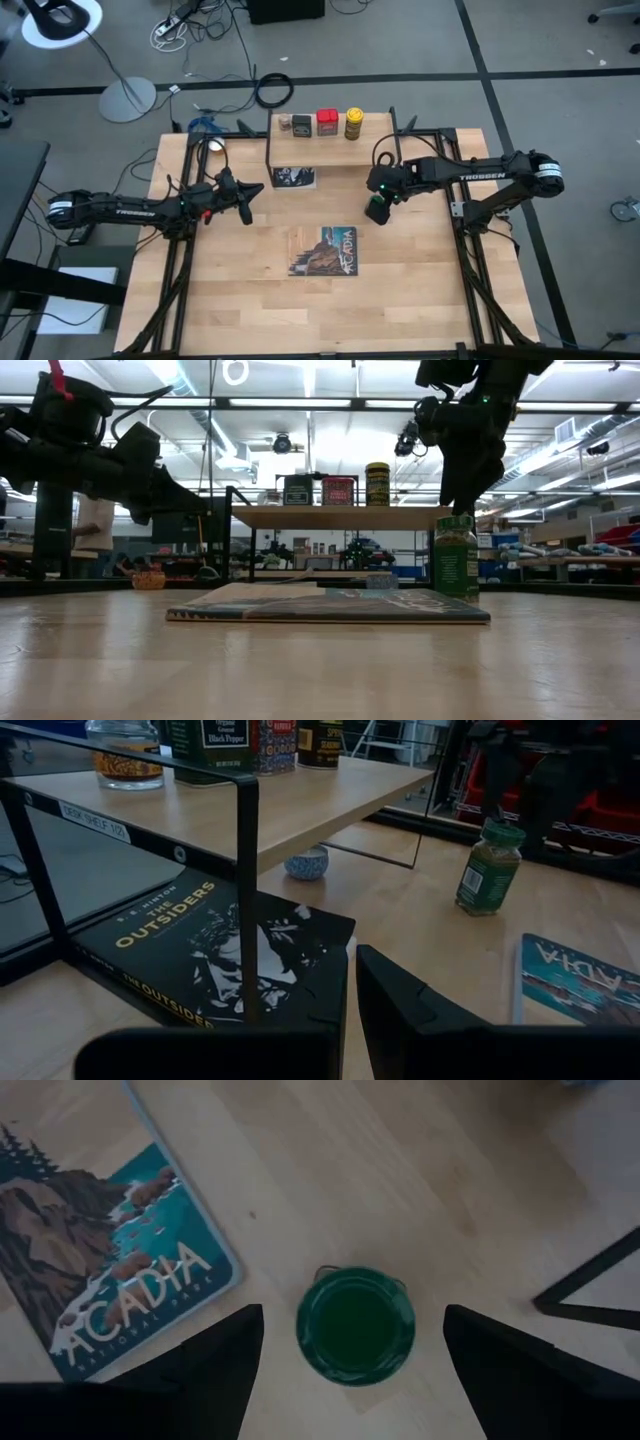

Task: Shelf spices
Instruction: Put the green seasoning bottle on the shelf

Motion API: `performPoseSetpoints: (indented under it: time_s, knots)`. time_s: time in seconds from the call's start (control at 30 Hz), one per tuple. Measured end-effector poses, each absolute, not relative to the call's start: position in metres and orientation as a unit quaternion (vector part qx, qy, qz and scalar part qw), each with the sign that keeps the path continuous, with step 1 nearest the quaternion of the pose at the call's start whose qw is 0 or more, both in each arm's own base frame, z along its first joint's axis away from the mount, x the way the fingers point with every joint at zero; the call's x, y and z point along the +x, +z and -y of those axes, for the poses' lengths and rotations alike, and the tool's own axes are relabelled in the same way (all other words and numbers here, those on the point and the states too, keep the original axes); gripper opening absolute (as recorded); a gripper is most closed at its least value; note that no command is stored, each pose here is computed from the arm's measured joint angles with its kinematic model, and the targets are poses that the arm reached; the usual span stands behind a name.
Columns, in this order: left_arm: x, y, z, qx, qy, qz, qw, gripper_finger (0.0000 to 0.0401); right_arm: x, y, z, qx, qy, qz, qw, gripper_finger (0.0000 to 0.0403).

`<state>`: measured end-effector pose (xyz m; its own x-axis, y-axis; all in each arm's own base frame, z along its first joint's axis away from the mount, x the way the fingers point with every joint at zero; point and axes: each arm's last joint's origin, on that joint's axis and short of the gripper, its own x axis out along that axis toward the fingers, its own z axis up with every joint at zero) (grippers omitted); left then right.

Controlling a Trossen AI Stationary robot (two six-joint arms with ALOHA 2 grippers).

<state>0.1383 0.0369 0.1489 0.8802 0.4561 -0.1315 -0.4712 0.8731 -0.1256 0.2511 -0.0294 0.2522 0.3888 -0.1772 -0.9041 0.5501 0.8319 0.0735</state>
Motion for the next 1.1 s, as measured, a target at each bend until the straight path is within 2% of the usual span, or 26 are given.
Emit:
performPoseSetpoints:
  time_s: [0.43,0.93,1.1]
  knots:
    - [0.138,0.149,-0.037,-0.077,0.240,-0.049,0.966,0.0030,0.256,0.241,0.030,0.188,-0.238,-0.525,0.795,0.0309]
    - [0.138,0.149,-0.037,-0.078,0.240,-0.049,0.966,0.0030,0.276,0.206,0.032,0.178,-0.225,-0.578,0.764,0.0308]
    - [0.138,0.149,-0.037,-0.078,0.240,-0.048,0.966,0.0030,0.276,0.209,0.031,0.181,-0.222,-0.571,0.769,0.0287]
